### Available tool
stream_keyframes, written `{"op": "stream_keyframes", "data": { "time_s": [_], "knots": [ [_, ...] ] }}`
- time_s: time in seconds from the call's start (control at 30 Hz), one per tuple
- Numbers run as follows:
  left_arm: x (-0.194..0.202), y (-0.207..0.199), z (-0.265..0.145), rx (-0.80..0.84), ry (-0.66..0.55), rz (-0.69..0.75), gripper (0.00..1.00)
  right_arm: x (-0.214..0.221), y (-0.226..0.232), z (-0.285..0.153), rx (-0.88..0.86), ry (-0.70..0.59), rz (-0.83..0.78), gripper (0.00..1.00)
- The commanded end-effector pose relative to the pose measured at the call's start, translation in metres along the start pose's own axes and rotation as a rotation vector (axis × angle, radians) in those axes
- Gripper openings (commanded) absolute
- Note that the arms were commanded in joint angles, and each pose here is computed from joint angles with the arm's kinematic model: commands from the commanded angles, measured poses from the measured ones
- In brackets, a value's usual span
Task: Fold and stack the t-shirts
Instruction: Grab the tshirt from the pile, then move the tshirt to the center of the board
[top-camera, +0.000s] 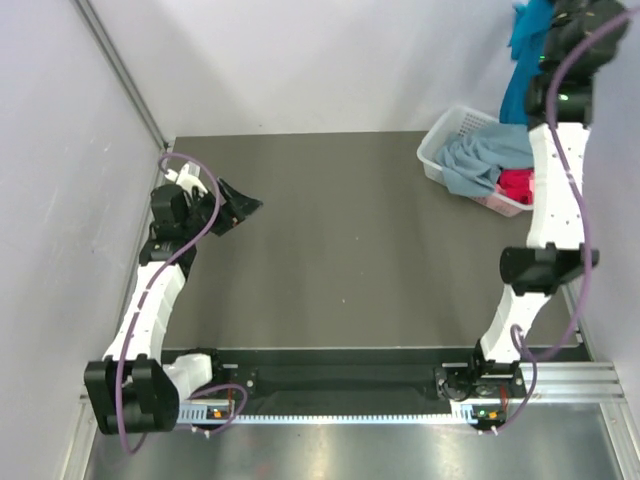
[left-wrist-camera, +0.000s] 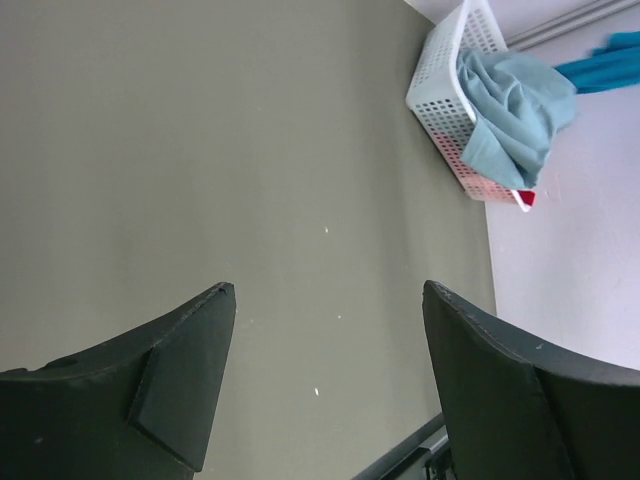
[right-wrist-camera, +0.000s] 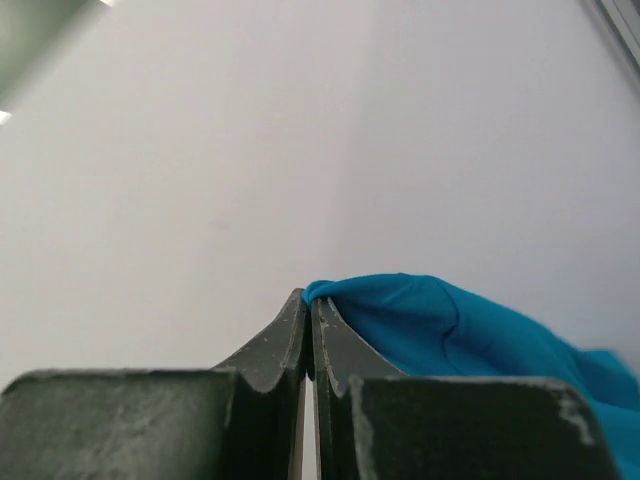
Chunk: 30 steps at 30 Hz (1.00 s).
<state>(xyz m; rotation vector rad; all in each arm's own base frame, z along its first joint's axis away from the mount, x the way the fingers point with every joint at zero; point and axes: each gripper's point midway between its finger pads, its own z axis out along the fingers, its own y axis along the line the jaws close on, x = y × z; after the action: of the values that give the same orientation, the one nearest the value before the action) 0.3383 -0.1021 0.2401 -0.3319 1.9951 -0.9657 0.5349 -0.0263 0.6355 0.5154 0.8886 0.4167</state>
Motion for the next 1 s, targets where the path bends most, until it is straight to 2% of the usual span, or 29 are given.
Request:
{"op": "stream_keyframes", "data": {
  "time_s": [0.0, 0.1, 0.17, 0.2, 0.27, 0.37, 0.4, 0.43, 0.5, 0.53, 0.57, 0.6, 0.63, 0.67, 0.7, 0.73, 0.8, 0.87, 0.97],
  "knots": [
    [0.004, -0.008, -0.012, 0.013, -0.013, 0.000, 0.80, -0.127, 0.129, -0.054, -0.351, -0.191, 0.215, 0.00],
    [0.009, -0.009, -0.019, -0.004, -0.004, -0.011, 0.81, -0.123, 0.175, -0.085, -0.469, -0.075, 0.295, 0.00],
    [0.012, -0.010, -0.024, -0.009, -0.001, -0.013, 0.82, -0.098, 0.214, -0.115, -0.572, 0.047, 0.301, 0.00],
    [0.013, -0.010, -0.024, -0.009, 0.002, -0.019, 0.82, -0.108, 0.230, -0.134, -0.606, 0.062, 0.299, 0.00],
    [0.014, -0.014, -0.027, -0.004, 0.012, -0.036, 0.82, -0.083, 0.252, -0.162, -0.637, 0.180, 0.329, 0.00],
    [0.015, -0.018, -0.034, -0.017, 0.011, -0.027, 0.83, -0.059, 0.267, -0.211, -0.665, 0.345, 0.395, 0.00],
    [0.014, -0.014, -0.035, -0.048, 0.005, -0.027, 0.83, -0.068, 0.265, -0.231, -0.663, 0.383, 0.399, 0.00],
    [0.012, -0.011, -0.038, -0.075, -0.001, -0.011, 0.84, -0.028, 0.256, -0.246, -0.621, 0.484, 0.381, 0.00],
    [0.010, 0.004, -0.047, -0.204, -0.009, -0.021, 0.87, -0.020, 0.258, -0.284, -0.638, 0.573, 0.405, 0.00],
    [0.010, 0.008, -0.050, -0.234, -0.006, -0.008, 0.87, 0.024, 0.243, -0.305, -0.591, 0.710, 0.363, 0.02],
    [0.010, 0.011, -0.055, -0.268, -0.003, -0.011, 0.88, 0.039, 0.242, -0.326, -0.585, 0.794, 0.361, 0.11],
    [0.010, 0.014, -0.057, -0.285, -0.008, -0.013, 0.90, 0.049, 0.233, -0.342, -0.569, 0.860, 0.337, 0.26],
    [0.011, 0.013, -0.057, -0.285, -0.002, -0.011, 0.90, 0.084, 0.212, -0.367, -0.520, 0.979, 0.279, 0.52],
    [0.012, 0.012, -0.057, -0.279, 0.006, -0.016, 0.90, 0.096, 0.198, -0.379, -0.484, 1.027, 0.249, 0.59],
    [0.013, 0.009, -0.056, -0.268, 0.010, -0.017, 0.90, 0.111, 0.173, -0.397, -0.424, 1.077, 0.219, 0.72],
    [0.015, 0.007, -0.055, -0.254, 0.016, -0.019, 0.90, 0.119, 0.155, -0.402, -0.365, 1.083, 0.190, 0.80],
    [0.021, 0.004, -0.054, -0.241, 0.031, -0.013, 0.91, 0.128, 0.126, -0.420, -0.318, 1.109, 0.149, 0.87],
    [0.023, 0.004, -0.054, -0.237, 0.037, -0.003, 0.91, 0.139, 0.100, -0.438, -0.280, 1.171, 0.058, 0.90],
    [0.050, -0.017, -0.044, -0.188, 0.127, 0.065, 0.91, 0.160, 0.050, -0.472, -0.188, 1.319, -0.134, 0.91]
  ]
}}
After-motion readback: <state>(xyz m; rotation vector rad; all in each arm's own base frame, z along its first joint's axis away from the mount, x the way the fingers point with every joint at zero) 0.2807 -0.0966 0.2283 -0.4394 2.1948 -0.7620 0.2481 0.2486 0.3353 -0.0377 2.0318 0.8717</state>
